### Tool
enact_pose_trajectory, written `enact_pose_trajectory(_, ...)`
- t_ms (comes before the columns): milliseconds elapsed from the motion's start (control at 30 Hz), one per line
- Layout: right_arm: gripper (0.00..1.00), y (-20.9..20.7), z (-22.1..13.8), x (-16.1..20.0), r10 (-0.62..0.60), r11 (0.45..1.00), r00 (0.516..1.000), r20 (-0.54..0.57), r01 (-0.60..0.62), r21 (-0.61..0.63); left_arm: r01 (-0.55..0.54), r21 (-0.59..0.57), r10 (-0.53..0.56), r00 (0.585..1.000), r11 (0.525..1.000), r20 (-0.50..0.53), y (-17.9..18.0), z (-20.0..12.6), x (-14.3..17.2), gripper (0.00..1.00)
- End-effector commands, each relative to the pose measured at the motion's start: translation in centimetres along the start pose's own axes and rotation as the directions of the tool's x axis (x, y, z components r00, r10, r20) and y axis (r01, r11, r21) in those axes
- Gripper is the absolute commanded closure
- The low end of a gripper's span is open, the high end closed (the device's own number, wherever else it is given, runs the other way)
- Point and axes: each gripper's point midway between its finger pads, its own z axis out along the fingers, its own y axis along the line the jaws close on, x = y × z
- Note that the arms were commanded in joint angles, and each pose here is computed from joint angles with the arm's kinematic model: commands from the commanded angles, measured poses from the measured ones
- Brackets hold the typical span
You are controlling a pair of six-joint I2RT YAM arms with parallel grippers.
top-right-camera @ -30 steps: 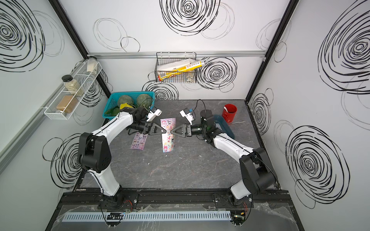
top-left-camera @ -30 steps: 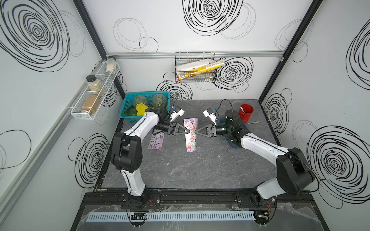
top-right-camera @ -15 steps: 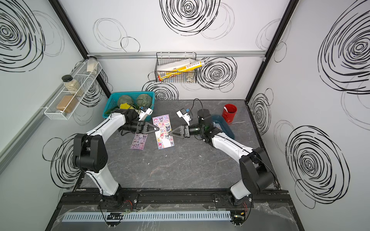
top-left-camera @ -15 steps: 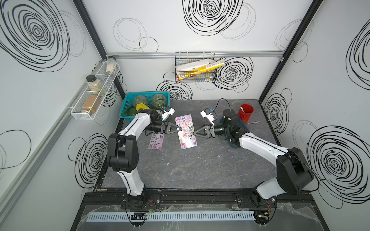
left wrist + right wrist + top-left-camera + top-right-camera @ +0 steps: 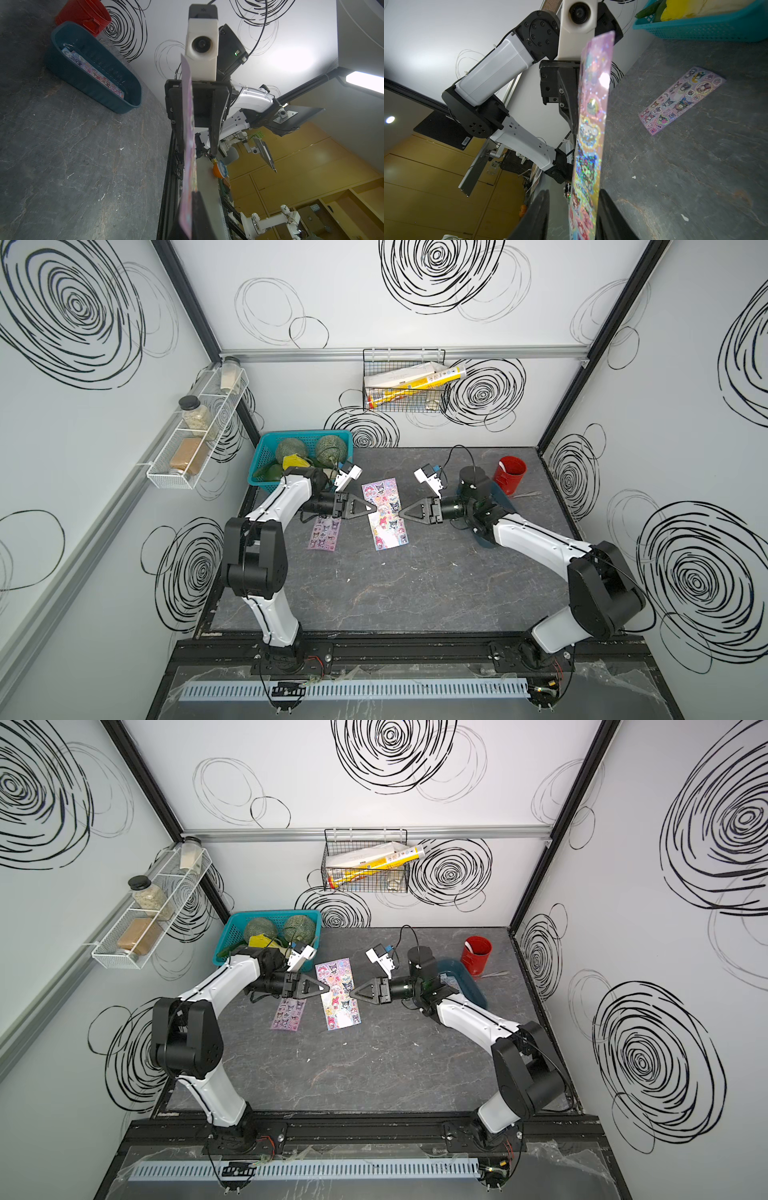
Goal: Take the stickers out of the storage box
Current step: Place the sticker at the center of the board.
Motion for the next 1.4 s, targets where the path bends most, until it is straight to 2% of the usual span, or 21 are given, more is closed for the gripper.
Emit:
enact_pose_trajectory(0, 0.61, 1.2, 0.5, -1.4, -0.049, 0.998, 0.998, 0.027, 0.049, -0.024, 0.003, 0.092, -0.011, 0.996, 0.996, 0.089, -1.4, 0.0, -1.3, 1.0)
enact_pose_trajectory(233, 0.62, 1.6, 1.0, -1.5, -0.054, 0.998, 0.998, 0.023, 0.055, -0.038, 0.011, 0.093, -0.02, 0.996, 0.996, 0.088, -1.2, 0.1, -1.3, 1.0)
enact_pose_trajectory(267, 0.64, 1.5, 1.1, -1.5, -0.052, 0.998, 0.998, 0.023, 0.053, -0.037, 0.012, 0.093, -0.02, 0.996, 0.996, 0.089, -1.2, 0.1, -1.3, 1.0)
enact_pose_trajectory(367, 0.77, 1.2, 1.3, -1.5, -0.042, 0.999, 0.999, 0.023, 0.043, -0.03, 0.014, 0.092, -0.022, 0.996, 0.996, 0.087, -1.1, 0.1, -1.2, 0.99)
enact_pose_trajectory(433, 0.97, 0.8, 1.5, -1.5, -0.032, 0.999, 0.999, 0.023, 0.033, -0.023, 0.014, 0.093, -0.022, 0.996, 0.996, 0.086, -1.2, 0.1, -1.2, 0.97)
enact_pose_trajectory(467, 1.0, 0.6, 1.5, -1.5, -0.027, 0.999, 0.999, 0.023, 0.028, -0.018, 0.013, 0.092, -0.02, 0.996, 0.996, 0.085, -1.2, 0.1, -1.3, 0.96)
enact_pose_trajectory(567, 1.0, 0.1, 1.6, -1.5, -0.023, 1.0, 1.0, 0.019, 0.023, 0.004, 0.01, 0.092, -0.018, 0.996, 0.996, 0.087, -1.4, 0.0, -1.4, 0.82)
enact_pose_trajectory(633, 1.0, -0.2, 1.6, -1.6, -0.024, 0.999, 1.0, 0.015, 0.023, 0.028, 0.001, 0.088, -0.009, 0.996, 0.996, 0.09, -1.7, -0.1, -1.6, 0.69)
enact_pose_trajectory(733, 1.0, -0.9, 1.6, -1.7, -0.018, 0.997, 1.0, 0.007, 0.017, 0.073, -0.01, 0.074, 0.002, 0.994, 0.997, 0.108, -2.0, -0.9, -1.9, 0.57)
enact_pose_trajectory(967, 1.0, -2.7, 1.8, -1.6, 0.021, 0.992, 1.0, 0.006, -0.022, 0.122, -0.01, 0.01, 0.008, 0.985, 1.0, 0.17, -2.3, -3.8, -2.6, 0.54)
enact_pose_trajectory(1167, 1.0, -3.8, 2.2, -2.0, 0.056, 0.989, 0.998, 0.016, -0.058, 0.135, -0.028, -0.098, 0.046, 0.981, 0.995, 0.191, -3.0, -6.5, -2.9, 0.52)
enact_pose_trajectory(1233, 1.0, -4.3, 2.4, -2.1, 0.068, 0.988, 0.998, 0.018, -0.07, 0.135, -0.039, -0.114, 0.065, 0.969, 0.993, 0.238, -3.7, -8.0, -3.5, 0.47)
enact_pose_trajectory(1367, 1.0, -4.9, 2.8, -2.0, 0.092, 0.987, 0.996, 0.019, -0.093, 0.132, -0.044, -0.13, 0.088, 0.929, 0.991, 0.36, -4.6, -11.6, -4.6, 0.46)
